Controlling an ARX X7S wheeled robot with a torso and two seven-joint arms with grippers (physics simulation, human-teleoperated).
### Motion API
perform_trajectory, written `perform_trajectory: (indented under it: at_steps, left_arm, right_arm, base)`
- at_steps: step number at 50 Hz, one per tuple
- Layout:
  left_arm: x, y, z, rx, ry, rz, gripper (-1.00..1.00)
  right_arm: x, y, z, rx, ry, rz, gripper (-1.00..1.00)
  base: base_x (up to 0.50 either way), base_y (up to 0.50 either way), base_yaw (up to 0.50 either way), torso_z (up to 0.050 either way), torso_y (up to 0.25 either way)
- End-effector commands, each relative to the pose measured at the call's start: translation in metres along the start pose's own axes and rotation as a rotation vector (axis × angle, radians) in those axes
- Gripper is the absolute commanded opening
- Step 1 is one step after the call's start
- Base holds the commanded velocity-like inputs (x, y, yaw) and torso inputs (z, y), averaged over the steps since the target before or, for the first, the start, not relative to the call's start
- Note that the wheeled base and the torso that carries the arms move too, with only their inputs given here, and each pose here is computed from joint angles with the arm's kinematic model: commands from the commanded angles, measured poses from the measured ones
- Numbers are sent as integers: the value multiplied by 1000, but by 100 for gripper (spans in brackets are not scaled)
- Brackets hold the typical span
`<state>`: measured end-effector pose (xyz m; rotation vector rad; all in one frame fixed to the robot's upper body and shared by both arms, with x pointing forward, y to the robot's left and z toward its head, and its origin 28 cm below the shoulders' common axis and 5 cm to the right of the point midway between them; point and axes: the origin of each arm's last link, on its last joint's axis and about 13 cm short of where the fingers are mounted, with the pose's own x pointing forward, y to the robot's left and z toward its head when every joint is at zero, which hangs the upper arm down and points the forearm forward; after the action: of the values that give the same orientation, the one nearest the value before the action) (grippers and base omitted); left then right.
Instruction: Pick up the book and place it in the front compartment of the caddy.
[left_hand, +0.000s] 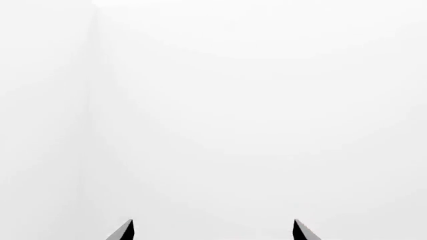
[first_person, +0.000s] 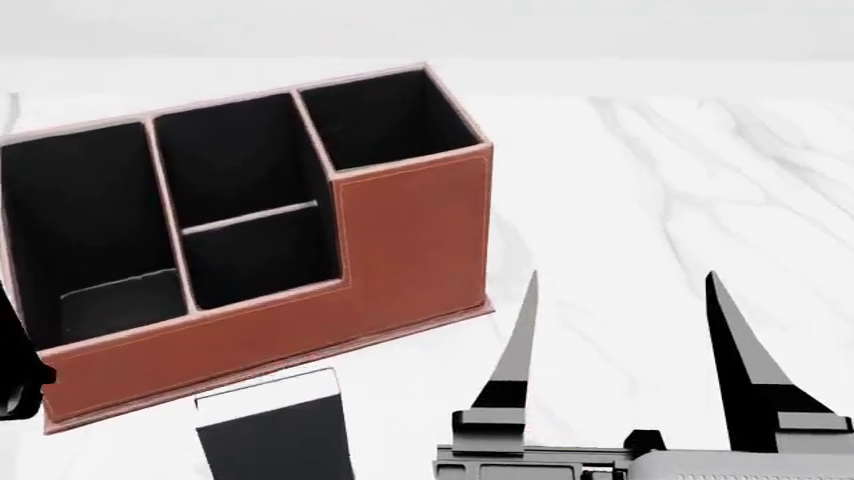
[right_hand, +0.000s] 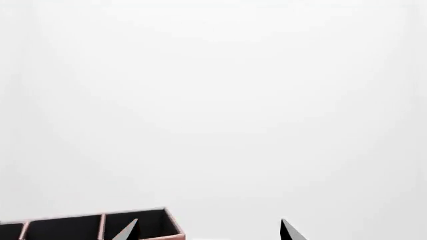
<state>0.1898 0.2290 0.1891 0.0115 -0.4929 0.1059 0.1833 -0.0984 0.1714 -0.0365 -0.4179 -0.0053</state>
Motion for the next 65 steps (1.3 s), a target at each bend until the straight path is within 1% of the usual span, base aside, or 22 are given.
perform_trajectory:
  at_steps: [1,30,31,32,33,35,36,44,45,51,53,54,55,56,61,65]
  left_arm:
    - [0,3,1,-6,-14,6,100]
    - [-1,3,2,-6,-8,2,100]
    - [-1,3,2,-6,-7,2,100]
    - [-2,3,3,-7,-7,2,100]
    - [-2,3,3,-7,-7,1,100]
    - [-1,3,3,-7,-6,1,100]
    - [-2,3,3,-7,-5,1,100]
    - [-1,3,3,-9,-2,2,100]
    - [-1,3,3,-9,-2,2,100]
    - [-2,3,3,-8,-3,0,100]
    - [-2,2,3,-8,-1,-1,100]
    - [-2,3,3,-10,1,-1,100]
    - [-1,3,3,-10,3,0,100]
    - [-1,3,3,-14,4,1,100]
    - [-1,3,4,-15,9,4,100]
    - [-1,3,5,-16,11,-8,100]
  right_arm:
    - [-1,-2,2,9,-8,-5,100]
    - [-1,-2,2,12,-8,-6,100]
    - [-1,-3,3,44,-24,-18,100]
    - [-1,-3,3,25,-29,-24,100]
    - [-2,-4,3,48,-31,-25,100]
    - [-2,-5,2,58,-25,-27,100]
    - [-2,-5,1,34,-15,-36,100]
    - [-1,-4,0,14,1,-30,100]
    - [-1,-3,0,-4,3,-30,100]
    - [-2,-3,1,6,0,-23,100]
    - [-2,-3,0,31,-5,-21,100]
    - [-2,-3,0,24,-6,-23,100]
    - [-2,-4,1,72,-21,-23,100]
    - [-2,-5,-1,49,-8,-31,100]
    - [-2,-4,0,53,-10,-27,100]
    - [-2,-4,0,53,-11,-25,100]
  base:
    - [500,0,0,0,0]
    - [500,0,0,0,1]
    - [500,0,0,0,0]
    - [0,0,0,0,0]
    - [0,0,0,0,14]
    - [0,0,0,0,0]
    - [0,0,0,0,0]
    - [0,206,0,0,0]
    - [0,500,0,0,0]
    - [0,500,0,0,0]
    - [0,500,0,0,0]
    - [0,273,0,0,0]
    - [0,0,0,0,0]
    - [0,0,0,0,0]
    - [0,0,0,0,0]
    - [0,0,0,49,0]
